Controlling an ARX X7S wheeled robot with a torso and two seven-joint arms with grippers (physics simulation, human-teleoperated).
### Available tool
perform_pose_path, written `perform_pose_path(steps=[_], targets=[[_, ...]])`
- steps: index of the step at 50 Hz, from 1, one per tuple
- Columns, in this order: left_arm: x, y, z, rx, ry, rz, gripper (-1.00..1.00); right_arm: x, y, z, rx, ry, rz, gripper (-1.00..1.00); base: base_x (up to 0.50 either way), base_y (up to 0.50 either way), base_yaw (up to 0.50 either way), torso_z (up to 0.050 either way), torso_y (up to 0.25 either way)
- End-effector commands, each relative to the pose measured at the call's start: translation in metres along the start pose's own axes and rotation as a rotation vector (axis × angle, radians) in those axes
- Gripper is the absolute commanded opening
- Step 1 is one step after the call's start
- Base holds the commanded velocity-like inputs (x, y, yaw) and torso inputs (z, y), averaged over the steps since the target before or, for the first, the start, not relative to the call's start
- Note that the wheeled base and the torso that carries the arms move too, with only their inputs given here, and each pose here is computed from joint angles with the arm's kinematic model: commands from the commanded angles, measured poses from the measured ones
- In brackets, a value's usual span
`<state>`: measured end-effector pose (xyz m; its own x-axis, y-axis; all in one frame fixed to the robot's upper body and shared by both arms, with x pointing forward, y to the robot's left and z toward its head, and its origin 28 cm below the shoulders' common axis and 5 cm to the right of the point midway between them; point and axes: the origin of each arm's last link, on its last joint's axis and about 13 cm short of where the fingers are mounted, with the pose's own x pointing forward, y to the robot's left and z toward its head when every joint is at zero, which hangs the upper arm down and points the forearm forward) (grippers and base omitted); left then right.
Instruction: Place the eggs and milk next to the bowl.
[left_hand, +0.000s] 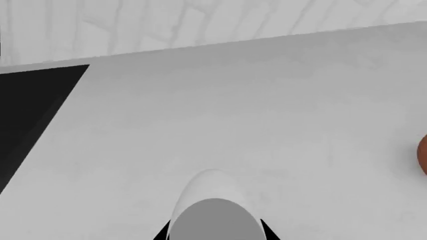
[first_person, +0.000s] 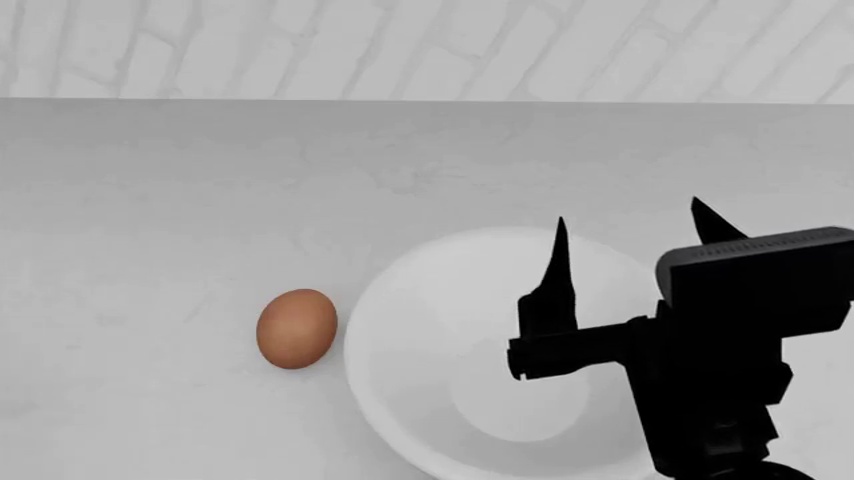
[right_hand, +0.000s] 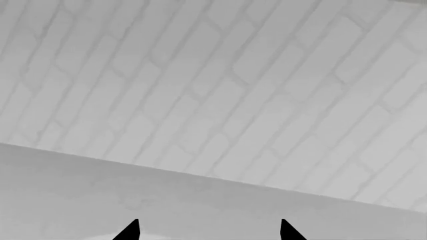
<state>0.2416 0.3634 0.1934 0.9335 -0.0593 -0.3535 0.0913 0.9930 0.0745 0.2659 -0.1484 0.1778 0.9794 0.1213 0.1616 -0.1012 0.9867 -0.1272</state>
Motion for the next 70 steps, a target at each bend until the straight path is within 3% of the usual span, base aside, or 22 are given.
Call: perform_pose_path(steps=[1,20,42,43,44,45,55,70], targets=[[0.0,-0.002,0.001,0.043,0.004,-0.202,-1.0,-0.001,-0.001,-0.001,0.008,-0.003,-0.008,1.0,0.0,0.0,0.0,0.0,0.0],[0.002,0.0,0.003,0.17,0.033,-0.372,-1.0,-0.004,-0.002,-0.003,0.015,-0.004,-0.009,1.0,0.0,0.0,0.0,0.0,0.0],[0.005,0.002,0.004,0.257,0.057,-0.563,-1.0,-0.01,-0.003,-0.003,0.017,-0.004,-0.021,1.0,0.0,0.0,0.0,0.0,0.0],[0.009,-0.048,0.019,0.197,-0.019,-0.668,-1.0,-0.01,-0.003,-0.003,0.016,-0.004,-0.021,1.0,0.0,0.0,0.0,0.0,0.0],[0.016,-0.07,0.015,0.191,0.065,-0.634,-1.0,-0.011,-0.002,-0.003,0.017,-0.004,-0.021,1.0,0.0,0.0,0.0,0.0,0.0],[0.016,-0.075,0.016,0.173,0.07,-0.641,-1.0,-0.011,-0.002,-0.004,0.017,-0.003,-0.021,1.0,0.0,0.0,0.0,0.0,0.0],[0.029,-0.083,0.018,0.301,0.075,-0.656,-1.0,-0.012,-0.003,-0.004,0.017,-0.002,-0.024,1.0,0.0,0.0,0.0,0.0,0.0],[0.034,-0.099,0.019,0.362,0.082,-0.709,-1.0,-0.014,-0.003,-0.002,0.014,-0.002,-0.027,1.0,0.0,0.0,0.0,0.0,0.0]])
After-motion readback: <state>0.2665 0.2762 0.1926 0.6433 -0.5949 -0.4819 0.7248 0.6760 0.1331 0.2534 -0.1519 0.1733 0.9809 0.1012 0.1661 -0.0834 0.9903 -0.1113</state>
